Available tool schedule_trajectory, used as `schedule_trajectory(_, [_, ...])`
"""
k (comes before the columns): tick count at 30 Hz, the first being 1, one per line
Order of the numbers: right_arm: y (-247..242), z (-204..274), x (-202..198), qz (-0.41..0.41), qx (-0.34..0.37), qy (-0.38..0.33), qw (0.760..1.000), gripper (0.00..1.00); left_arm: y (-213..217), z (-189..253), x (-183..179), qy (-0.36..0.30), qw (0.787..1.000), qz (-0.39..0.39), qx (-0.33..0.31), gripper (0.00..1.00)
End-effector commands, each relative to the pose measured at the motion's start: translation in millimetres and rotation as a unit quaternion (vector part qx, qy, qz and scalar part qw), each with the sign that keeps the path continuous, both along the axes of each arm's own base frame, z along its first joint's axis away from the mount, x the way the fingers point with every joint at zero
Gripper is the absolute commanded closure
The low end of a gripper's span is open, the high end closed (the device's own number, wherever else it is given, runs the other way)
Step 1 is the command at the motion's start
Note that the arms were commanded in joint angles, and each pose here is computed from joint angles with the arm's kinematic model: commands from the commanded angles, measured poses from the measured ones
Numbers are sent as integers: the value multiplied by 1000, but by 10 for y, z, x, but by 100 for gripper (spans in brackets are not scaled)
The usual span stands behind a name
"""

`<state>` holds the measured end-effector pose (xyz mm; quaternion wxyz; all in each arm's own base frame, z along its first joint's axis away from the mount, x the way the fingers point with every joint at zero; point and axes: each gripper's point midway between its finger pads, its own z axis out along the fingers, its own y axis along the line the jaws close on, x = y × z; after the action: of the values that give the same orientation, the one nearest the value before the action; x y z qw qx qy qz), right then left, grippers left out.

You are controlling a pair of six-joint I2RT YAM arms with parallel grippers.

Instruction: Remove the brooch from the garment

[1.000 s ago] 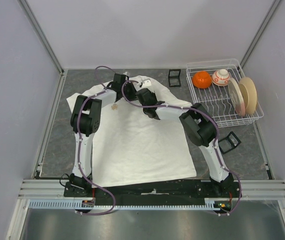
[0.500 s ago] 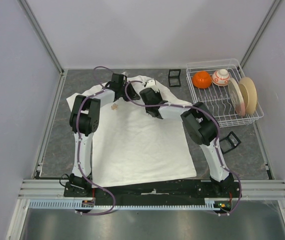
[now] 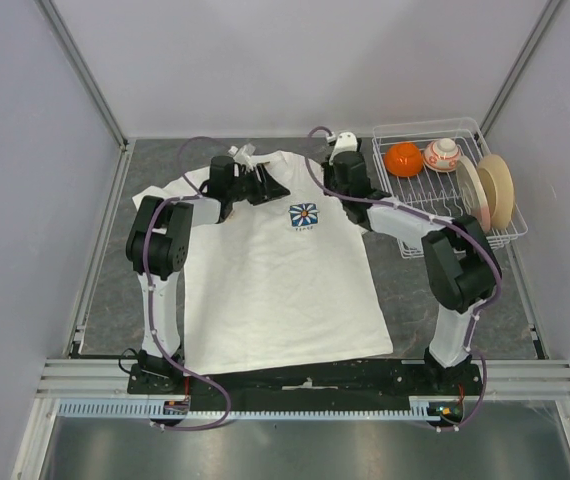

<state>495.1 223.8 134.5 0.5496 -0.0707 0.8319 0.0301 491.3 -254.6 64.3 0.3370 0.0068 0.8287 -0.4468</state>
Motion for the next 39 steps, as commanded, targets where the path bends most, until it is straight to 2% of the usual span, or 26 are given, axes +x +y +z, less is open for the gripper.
schedule_trajectory(1, [320, 97, -70, 161, 176, 19, 971, 100, -215, 811, -118, -132, 980, -101, -111, 44])
schedule_trajectory(3, [429, 39, -126, 211, 205, 30, 955, 100, -237, 812, -197, -118, 974, -127, -145, 39])
schedule_trajectory(4, [482, 23, -176, 241, 209, 38, 947, 100, -240, 894, -194, -140, 968, -135, -157, 37])
schedule_trajectory(8, [577, -42, -220, 278, 213, 50, 935, 100, -241, 959, -270, -137, 958, -165, -192, 35])
schedule_trajectory(15, [610, -59, -301, 325, 224, 65, 916, 100, -226, 876, -292, -139, 960, -183, -162, 43])
schedule_trajectory(17, [616, -34, -347, 342, 233, 69, 908, 100, -225, 928, -386, -161, 952, -211, -153, 42])
schedule_trajectory(20, [602, 5, -421, 368, 246, 74, 893, 100, -207, 987, -510, -191, 941, -238, -145, 35])
schedule_trajectory(24, [602, 25, -479, 385, 245, 79, 886, 100, -184, 1039, -582, -217, 934, -249, -136, 34])
schedule_trajectory(31, [650, 69, -554, 412, 262, 87, 869, 100, -212, 963, -549, -211, 935, -254, -130, 41])
schedule_trajectory(39, [689, 119, -599, 424, 275, 86, 858, 100, -276, 925, -572, -210, 934, -262, -122, 38])
